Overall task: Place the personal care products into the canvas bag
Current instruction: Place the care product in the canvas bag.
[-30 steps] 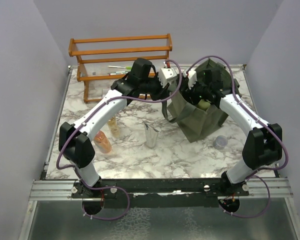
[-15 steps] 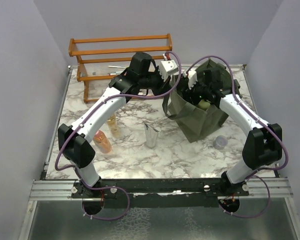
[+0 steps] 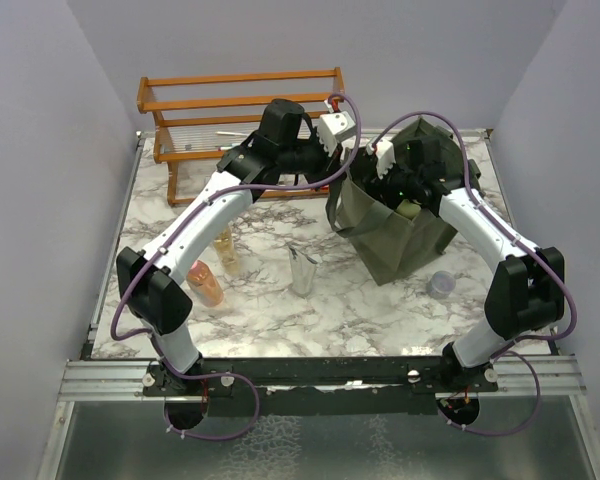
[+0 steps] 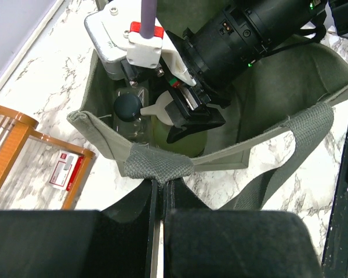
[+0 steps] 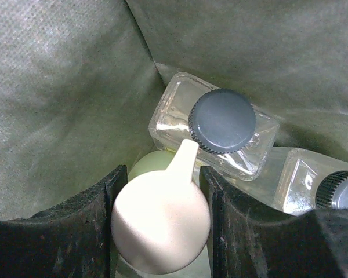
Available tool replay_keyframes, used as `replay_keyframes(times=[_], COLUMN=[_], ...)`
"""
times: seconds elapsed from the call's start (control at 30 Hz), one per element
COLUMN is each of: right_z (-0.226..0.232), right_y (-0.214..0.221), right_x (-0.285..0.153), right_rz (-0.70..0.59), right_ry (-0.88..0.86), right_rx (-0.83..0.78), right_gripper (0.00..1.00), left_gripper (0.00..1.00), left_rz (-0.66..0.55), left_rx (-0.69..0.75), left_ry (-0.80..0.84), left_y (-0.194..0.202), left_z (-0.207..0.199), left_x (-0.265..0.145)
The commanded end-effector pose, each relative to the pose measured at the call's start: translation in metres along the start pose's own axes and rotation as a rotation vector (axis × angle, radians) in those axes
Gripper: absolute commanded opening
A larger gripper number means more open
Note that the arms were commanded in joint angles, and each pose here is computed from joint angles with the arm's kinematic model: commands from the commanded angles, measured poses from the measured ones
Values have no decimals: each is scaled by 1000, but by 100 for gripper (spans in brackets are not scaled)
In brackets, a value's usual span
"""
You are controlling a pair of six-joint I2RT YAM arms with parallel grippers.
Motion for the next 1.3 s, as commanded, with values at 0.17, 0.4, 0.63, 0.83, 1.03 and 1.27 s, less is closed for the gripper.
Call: replay_keyframes(times=[0.17,0.4,0.63,0.83,1.03,1.27], right_z=[-4,3,10,11,10,7], right_y=[-24,-20,-31,-48,-59,-67], right_x=[-4,-2,-11,-20,-28,-39], right_rz=[-67,-54,-88,-125,-132,-143], right_ry=[30,-27,-63,-60,-48,-6], right_rx=[-60,-57,-44,-51,-61,-76], right_gripper=[12,20,38,52,63,70], left_gripper=[0,0,1,1,1,1], left_rz=[-158,-99,-30,-6,-3,-8], left_rx=[74,87,109,107,109,110], left_ry=[10,16,36,40,38,37], left_y=[-51,-28,4,17,19,18], left_z=[-7,-8,-11,-11,-10,-8], left_x=[-21,-17,-13,-8,-6,-4])
Point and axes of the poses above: each gripper's point midway between its finger pads, its own x axis out along the fingers, its own z axis along the line the jaws close on, y = z × x, the point moved 5 cm from there along -x, back along the fingers, and after that the axes turned 5 degrees about x, right-handed, at the moved point
